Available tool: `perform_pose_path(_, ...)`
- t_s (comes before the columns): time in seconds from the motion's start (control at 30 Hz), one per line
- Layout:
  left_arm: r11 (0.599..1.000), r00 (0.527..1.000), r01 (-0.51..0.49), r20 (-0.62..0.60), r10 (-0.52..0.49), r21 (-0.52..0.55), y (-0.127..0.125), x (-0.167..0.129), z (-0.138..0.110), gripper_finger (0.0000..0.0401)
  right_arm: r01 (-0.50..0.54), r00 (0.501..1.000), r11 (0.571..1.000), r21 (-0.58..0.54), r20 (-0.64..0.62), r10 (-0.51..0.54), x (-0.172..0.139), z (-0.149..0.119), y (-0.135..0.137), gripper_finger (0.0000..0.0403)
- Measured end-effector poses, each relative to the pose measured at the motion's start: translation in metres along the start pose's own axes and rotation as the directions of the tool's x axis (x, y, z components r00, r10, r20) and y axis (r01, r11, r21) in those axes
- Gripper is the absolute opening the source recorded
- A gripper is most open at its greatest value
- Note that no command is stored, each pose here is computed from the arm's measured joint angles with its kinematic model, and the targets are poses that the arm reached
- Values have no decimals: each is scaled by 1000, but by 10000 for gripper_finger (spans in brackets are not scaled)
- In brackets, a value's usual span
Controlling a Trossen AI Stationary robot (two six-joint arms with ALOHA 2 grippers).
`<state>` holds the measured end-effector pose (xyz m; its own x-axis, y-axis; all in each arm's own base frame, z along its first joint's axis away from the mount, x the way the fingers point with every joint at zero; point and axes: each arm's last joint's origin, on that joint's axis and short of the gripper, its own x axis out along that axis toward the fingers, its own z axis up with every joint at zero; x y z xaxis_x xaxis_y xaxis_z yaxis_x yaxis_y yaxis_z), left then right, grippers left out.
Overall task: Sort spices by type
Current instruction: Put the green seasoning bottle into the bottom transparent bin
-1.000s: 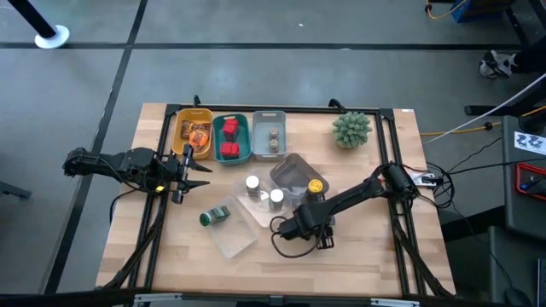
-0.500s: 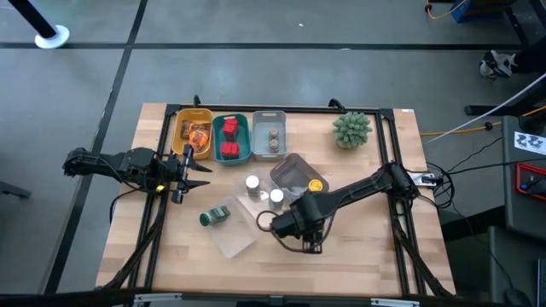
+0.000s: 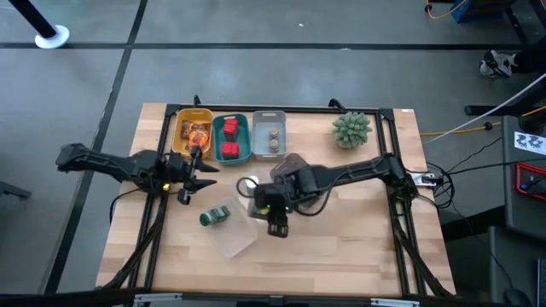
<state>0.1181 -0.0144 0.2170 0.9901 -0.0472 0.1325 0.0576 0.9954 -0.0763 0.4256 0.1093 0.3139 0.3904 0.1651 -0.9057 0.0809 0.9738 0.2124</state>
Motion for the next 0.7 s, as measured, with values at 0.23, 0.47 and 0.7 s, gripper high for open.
perform_pose_path(0.23, 1000, 999, 3, 36, -2, -22, -2, 23, -3, 155, -26, 995, 999, 31, 97, 23, -2, 16, -15, 200)
perform_pose_path(0.47, 1000, 1000, -2, -21, 1, -19, -4, 50, -6, 155, -55, 984, 998, 21, 169, 50, -3, 23, -12, 218)
perform_pose_path(0.7, 1000, 998, 4, -57, -5, -9, -8, 76, 3, 155, -56, 984, 998, 22, 171, 51, 0, 24, -12, 199)
